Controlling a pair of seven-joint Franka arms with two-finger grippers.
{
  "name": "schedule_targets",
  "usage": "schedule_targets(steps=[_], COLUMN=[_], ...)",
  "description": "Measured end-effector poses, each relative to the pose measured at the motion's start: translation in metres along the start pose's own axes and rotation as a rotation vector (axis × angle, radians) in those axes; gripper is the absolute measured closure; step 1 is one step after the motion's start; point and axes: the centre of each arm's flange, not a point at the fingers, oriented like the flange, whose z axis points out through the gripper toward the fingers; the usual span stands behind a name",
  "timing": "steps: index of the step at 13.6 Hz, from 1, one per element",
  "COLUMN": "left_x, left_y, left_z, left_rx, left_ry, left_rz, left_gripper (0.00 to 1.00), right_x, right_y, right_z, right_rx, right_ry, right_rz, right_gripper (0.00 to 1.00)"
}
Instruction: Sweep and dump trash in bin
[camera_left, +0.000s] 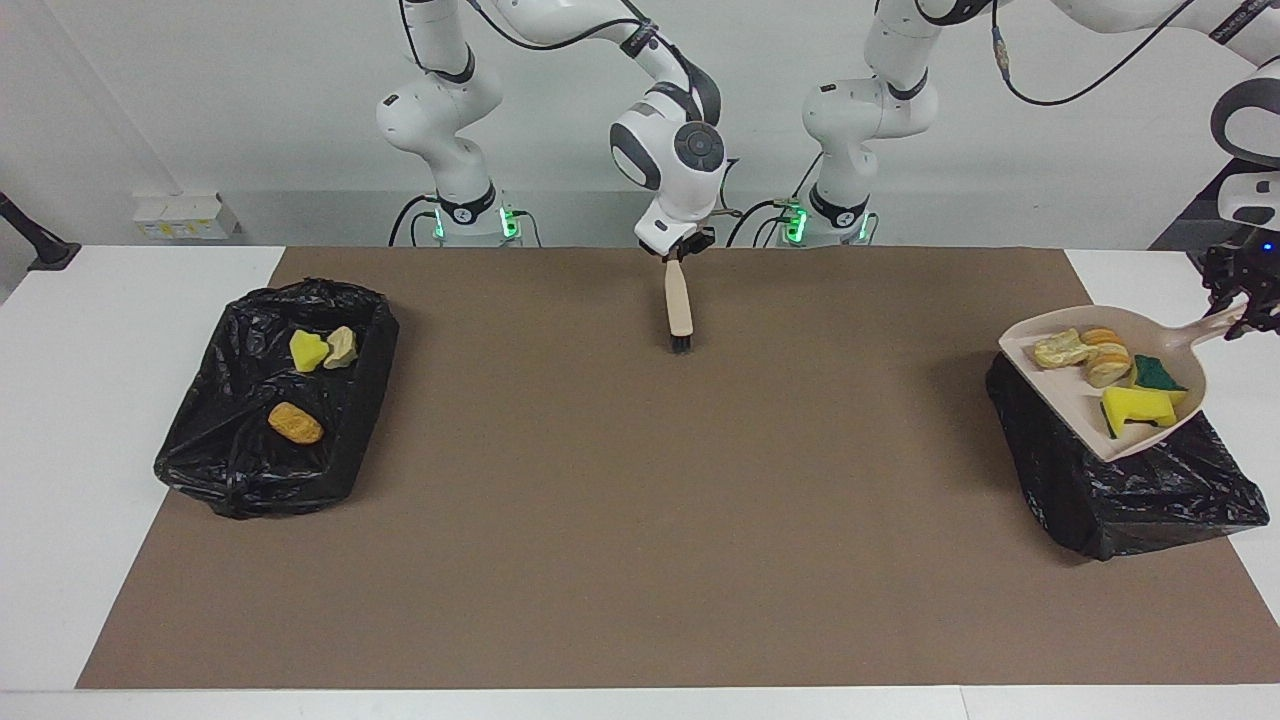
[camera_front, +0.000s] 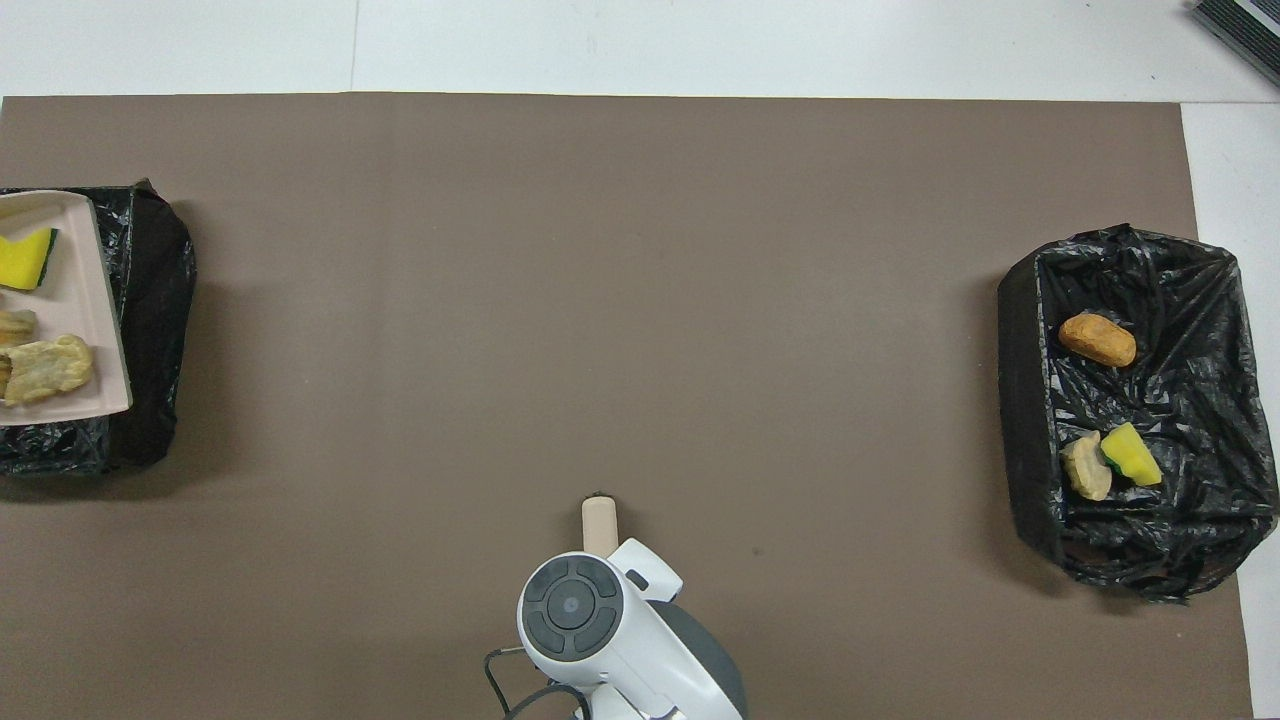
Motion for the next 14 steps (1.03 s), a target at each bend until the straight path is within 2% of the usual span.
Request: schedule_targets(steps=[2,4,8,11,12,14], left_x=[-0.026,-0.042,-0.038,-0.018,-0.015,-0.017], left_y=[-0.013,-0.022,-0.037,-0.045,-0.047,-0.047], left_z=[0.008,0.018,0.025,0.020,0.019,0.015], left_rx=[0.017,0.028,0.040,0.025,0.020,0.011], left_ry=[-0.050,-0.126,-0.318,-0.440,-0.475,-0.526], left_rz=[-0.017,-0.005,0.036,0.096,0.117,0.141], left_gripper=[0.67,0.67,0.67,0.67,0.67,0.67], right_x=[0.001,0.002,-0.006,-0.010,-0.009,-0.004], right_y=[-0.003,-0.005,-0.013,-0.019,-0.019,-0.018], right_z=[0.001,0.002,0.009,0.013,0.011,0.002], right_rx=[0.010,0.018,0.007,0.000,0.002,0.011], right_ry=[0.012,0.021,0.016,0.013,0.014,0.017], right_rz=[-0.003,-0.004,-0.023,-0.036,-0.035,-0.028], right_gripper=[0.74,0.74,0.74,0.74,0.67,0.43])
